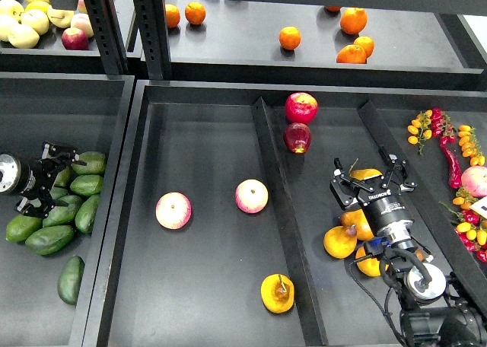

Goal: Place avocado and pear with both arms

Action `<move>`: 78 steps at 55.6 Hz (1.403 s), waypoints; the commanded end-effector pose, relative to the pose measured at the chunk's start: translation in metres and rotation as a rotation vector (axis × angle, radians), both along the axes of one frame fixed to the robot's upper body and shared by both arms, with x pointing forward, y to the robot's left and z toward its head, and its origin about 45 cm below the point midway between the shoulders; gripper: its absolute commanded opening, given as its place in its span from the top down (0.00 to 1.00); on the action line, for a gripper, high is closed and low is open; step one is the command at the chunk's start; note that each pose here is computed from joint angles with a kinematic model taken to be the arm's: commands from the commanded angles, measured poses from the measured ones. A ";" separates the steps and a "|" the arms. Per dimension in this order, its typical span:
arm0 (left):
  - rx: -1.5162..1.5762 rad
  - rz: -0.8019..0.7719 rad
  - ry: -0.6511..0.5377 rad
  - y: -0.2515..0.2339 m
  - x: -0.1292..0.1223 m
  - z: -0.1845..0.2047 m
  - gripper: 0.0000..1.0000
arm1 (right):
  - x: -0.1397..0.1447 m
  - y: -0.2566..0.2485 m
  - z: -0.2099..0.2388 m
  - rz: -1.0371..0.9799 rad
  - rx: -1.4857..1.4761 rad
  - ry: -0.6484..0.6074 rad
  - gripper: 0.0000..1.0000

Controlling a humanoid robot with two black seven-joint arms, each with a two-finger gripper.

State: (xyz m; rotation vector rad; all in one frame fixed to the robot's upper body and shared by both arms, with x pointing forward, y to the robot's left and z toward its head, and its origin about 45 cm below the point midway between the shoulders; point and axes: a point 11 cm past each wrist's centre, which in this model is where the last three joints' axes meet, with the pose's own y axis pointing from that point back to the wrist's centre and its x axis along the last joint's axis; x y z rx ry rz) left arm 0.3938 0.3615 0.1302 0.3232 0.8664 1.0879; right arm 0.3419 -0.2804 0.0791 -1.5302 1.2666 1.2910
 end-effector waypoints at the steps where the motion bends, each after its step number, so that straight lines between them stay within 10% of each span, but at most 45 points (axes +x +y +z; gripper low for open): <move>1: -0.225 0.072 -0.108 -0.030 0.011 0.017 0.00 | 0.001 0.002 0.000 0.006 -0.002 -0.001 0.00; 38: -0.750 0.342 -0.329 -0.101 0.010 0.043 0.00 | 0.005 0.005 0.008 0.014 0.000 -0.025 0.00; 78: -0.805 0.582 -0.515 -0.057 -0.032 0.049 0.00 | 0.014 0.006 0.025 0.009 0.007 -0.078 0.00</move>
